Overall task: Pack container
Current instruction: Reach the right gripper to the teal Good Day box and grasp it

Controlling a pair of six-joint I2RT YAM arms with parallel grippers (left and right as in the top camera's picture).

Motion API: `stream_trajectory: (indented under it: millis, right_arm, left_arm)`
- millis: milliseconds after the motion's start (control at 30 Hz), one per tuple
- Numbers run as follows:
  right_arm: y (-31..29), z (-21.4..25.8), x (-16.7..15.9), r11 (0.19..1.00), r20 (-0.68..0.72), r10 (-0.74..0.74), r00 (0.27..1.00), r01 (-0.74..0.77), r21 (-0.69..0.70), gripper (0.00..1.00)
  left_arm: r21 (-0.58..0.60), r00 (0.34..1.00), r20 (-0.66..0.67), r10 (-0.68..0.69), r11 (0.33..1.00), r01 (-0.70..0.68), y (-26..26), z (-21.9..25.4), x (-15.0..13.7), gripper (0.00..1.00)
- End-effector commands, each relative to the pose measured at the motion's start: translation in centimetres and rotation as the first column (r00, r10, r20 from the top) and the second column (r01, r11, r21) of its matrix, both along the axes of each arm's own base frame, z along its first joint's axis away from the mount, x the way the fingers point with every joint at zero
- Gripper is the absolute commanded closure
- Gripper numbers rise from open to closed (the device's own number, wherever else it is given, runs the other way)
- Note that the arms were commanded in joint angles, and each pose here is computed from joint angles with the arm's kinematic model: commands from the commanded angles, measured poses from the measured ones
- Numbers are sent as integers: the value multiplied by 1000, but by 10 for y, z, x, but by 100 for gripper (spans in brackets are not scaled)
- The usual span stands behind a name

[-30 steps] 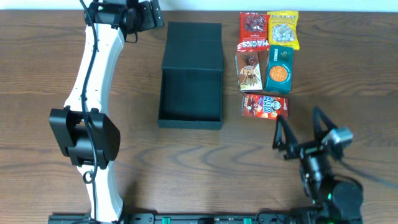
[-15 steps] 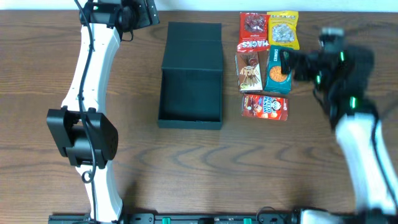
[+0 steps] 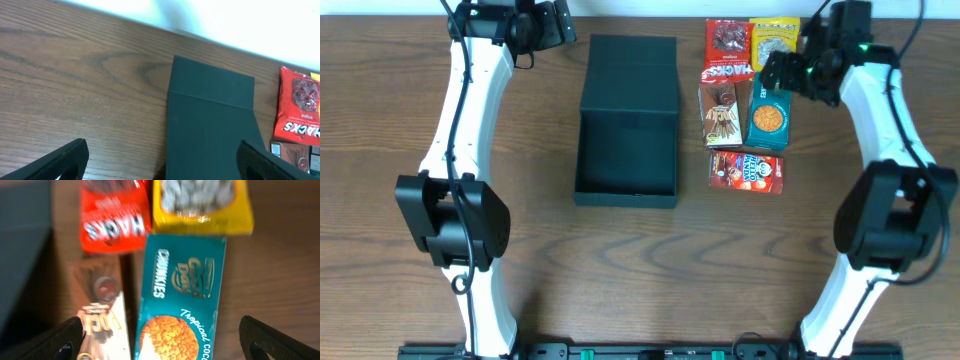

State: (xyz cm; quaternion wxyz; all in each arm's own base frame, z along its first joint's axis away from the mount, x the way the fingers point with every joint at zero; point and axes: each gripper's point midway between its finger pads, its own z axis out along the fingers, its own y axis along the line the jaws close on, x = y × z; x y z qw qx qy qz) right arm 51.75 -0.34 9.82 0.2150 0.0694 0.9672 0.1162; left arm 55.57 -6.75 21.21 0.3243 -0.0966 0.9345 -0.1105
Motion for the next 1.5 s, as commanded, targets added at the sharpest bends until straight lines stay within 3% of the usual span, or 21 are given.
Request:
stream_trajectory:
  millis: [0,233,733,967,1167,1467]
  right_arm:
    - [4,-10,0,1000,-32,21,999,-21,-15,1]
    - [1,-48,-10,997,-131,18,991,-28,-73,1]
    - [4,-81,-15,985,-199,22,980,-55,-161,1]
    - [-1,-85,-15,981,-207,10,978,-49,-187,26]
    - [2,-59,-3,981,-176,16,984,-50,-186,29]
    - [27,21,5,979,-129,58,990,-82,-186,31]
  left_arm:
    - [23,1000,23,11,1000,-11,6,8,3,5]
    - [39,999,24,24,999,-25,10,8,3,5]
    - [44,1000,23,19,999,-20,10,7,3,5]
    - [49,1000,21,13,999,-14,10,7,3,5]
    - [53,1000,21,11,999,-12,10,7,3,4]
    - [114,998,20,61,991,-63,27,5,2,5]
